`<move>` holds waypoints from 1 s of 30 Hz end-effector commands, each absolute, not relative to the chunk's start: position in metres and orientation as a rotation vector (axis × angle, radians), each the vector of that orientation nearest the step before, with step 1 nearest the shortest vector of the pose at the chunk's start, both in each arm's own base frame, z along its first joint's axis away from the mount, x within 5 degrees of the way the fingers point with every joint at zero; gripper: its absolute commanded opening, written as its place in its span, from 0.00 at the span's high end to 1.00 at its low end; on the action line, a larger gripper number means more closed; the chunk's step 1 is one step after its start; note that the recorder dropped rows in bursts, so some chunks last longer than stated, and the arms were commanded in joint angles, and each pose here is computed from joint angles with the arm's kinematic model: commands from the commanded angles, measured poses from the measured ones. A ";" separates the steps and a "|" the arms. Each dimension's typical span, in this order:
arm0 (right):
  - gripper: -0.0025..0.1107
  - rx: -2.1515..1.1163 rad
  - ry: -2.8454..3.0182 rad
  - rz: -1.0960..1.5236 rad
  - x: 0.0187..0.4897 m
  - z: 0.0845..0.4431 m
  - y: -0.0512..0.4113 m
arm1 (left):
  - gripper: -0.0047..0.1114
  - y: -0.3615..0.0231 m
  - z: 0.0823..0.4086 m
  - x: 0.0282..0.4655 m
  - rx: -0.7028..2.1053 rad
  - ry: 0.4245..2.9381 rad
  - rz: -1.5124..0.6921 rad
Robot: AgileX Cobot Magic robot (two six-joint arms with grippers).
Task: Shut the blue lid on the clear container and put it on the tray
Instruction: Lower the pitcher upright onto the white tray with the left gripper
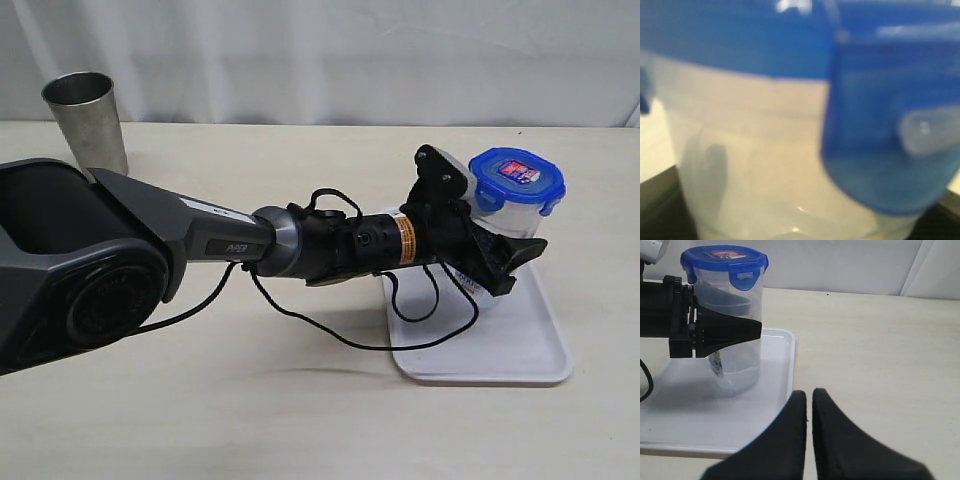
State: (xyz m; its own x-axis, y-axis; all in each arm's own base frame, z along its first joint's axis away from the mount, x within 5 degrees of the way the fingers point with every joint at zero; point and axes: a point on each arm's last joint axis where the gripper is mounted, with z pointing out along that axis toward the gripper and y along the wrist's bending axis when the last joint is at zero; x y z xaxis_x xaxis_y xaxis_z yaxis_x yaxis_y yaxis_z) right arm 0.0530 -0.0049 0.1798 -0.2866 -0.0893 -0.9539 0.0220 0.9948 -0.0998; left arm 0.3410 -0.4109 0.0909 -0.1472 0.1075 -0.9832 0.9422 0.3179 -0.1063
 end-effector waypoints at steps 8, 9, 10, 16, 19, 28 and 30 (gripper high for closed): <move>0.94 -0.040 1.844 -0.111 0.053 0.181 -0.005 | 0.69 -0.412 0.100 0.343 0.972 1.519 -1.006; 0.94 -0.040 1.844 -0.111 0.053 0.181 -0.005 | 0.61 -0.412 0.100 0.343 0.973 1.526 -1.000; 0.94 -0.040 1.844 -0.111 0.053 0.181 -0.005 | 0.53 -0.412 0.099 0.344 0.973 1.529 -0.998; 0.94 -0.040 1.844 -0.111 0.053 0.181 -0.005 | 0.18 -0.410 0.094 0.346 0.978 1.584 -0.948; 0.94 -0.040 1.844 -0.111 0.053 0.181 -0.005 | 0.18 -0.410 0.094 0.346 0.979 1.592 -0.940; 0.94 -0.040 1.844 -0.111 0.053 0.181 -0.005 | 0.18 -0.409 0.090 0.346 1.029 1.605 -0.900; 0.94 -0.040 1.844 -0.111 0.053 0.181 -0.005 | 0.18 -0.409 0.089 0.346 1.042 1.613 -0.885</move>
State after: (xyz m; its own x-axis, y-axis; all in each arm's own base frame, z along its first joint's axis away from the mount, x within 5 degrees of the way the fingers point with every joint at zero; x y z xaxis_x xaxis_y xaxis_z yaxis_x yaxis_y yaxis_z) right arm 0.0530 -0.0049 0.1798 -0.2866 -0.0893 -0.9539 0.0220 0.9948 -0.0998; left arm 0.3443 -0.4082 0.0823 -0.1602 0.2030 -0.9660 0.9284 0.3634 -0.0776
